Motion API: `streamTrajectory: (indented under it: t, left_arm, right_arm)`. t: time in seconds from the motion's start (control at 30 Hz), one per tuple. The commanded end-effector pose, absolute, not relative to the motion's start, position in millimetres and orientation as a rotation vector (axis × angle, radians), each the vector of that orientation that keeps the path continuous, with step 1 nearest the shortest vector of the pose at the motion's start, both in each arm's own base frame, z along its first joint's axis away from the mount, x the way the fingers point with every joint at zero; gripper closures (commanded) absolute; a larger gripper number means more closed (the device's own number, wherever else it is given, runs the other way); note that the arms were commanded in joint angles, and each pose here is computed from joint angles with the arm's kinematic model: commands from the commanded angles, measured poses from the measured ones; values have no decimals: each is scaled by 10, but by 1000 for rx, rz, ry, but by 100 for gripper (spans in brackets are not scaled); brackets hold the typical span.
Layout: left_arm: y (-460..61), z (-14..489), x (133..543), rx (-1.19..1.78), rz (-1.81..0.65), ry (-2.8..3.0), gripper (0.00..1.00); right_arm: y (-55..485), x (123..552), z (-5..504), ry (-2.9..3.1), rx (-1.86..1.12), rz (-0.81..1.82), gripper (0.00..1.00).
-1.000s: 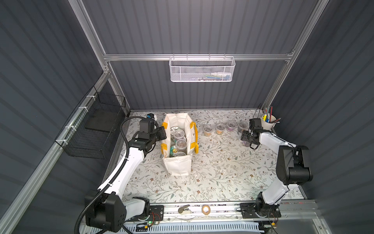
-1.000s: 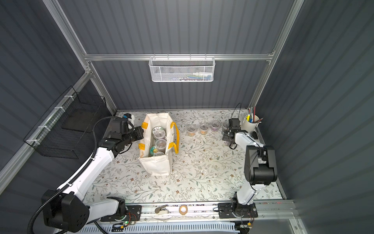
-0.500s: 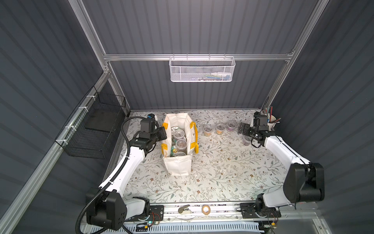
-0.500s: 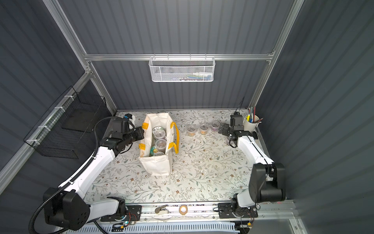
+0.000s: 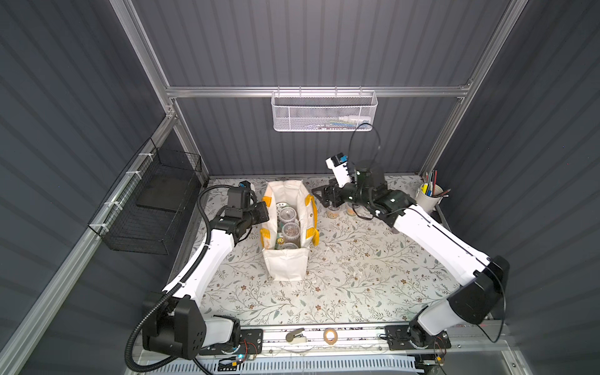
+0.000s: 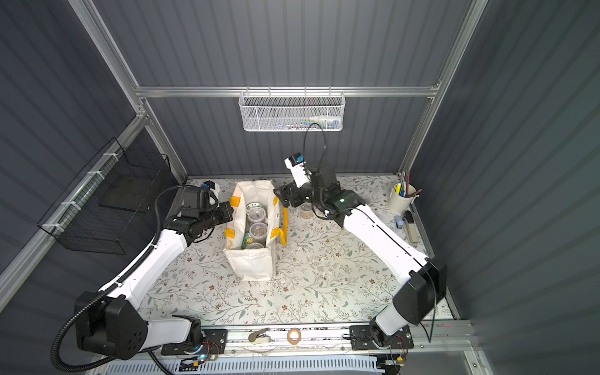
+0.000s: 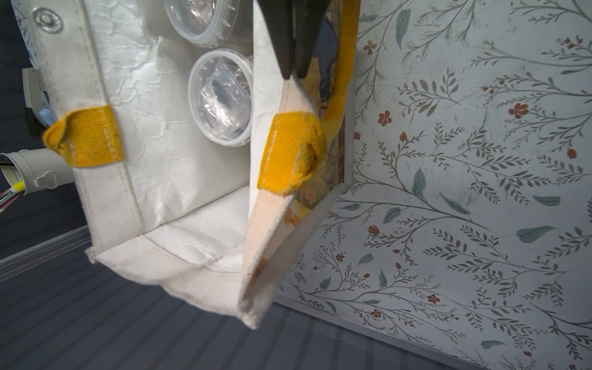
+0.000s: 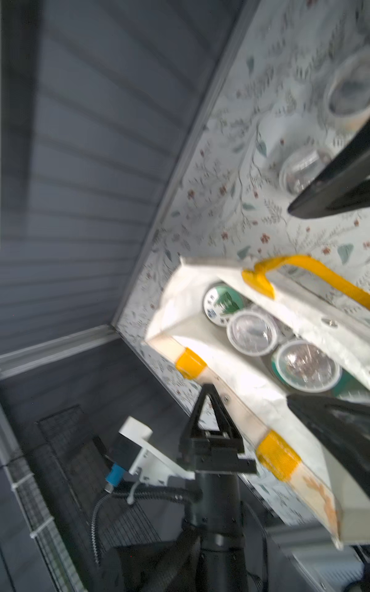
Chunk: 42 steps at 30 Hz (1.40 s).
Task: Take out the seed jars from the canvas bag
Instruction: Place the seed jar at the center of the board, then pick up the seed jar from the canvas bag.
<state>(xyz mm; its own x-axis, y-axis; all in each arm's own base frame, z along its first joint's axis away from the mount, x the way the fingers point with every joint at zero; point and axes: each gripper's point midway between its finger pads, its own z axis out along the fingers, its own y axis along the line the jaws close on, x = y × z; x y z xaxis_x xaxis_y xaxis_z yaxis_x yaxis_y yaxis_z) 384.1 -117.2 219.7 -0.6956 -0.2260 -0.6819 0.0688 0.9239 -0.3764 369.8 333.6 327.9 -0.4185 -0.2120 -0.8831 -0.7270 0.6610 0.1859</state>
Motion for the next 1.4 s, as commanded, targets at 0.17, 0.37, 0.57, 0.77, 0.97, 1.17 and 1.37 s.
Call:
streamTrajectory:
  t: [0.17, 0.37, 0.57, 0.77, 0.97, 1.17, 1.37]
  left_arm:
    - [-1290, 2283, 3875, -36, -531, 2328, 100]
    - [-1340, 2388, 3906, -45, -577, 2300, 100]
    - [-1377, 2429, 3970, -32, -589, 2299, 100]
    - [-1407, 2417, 4009, -41, -610, 2295, 100]
    - [-1455, 2386, 4042, -56, -649, 2293, 100]
    - [-1469, 2381, 4068, -47, -652, 2295, 100]
    - [-1470, 2407, 4069, -41, -651, 2291, 100]
  right_arm:
    - [3855, 3690, 2761, 2106, -945, 716, 15]
    - [4036, 3947, 2455, 2177, -973, 564, 9]
    - [4123, 4111, 2255, 2205, -943, 514, 3]
    - [4164, 4185, 2071, 2236, -957, 425, 2]
    - [4184, 4195, 1907, 2276, -965, 422, 2]
    - [4214, 4193, 1755, 2309, -968, 430, 2]
    - [4232, 4181, 1627, 2346, -976, 440, 2]
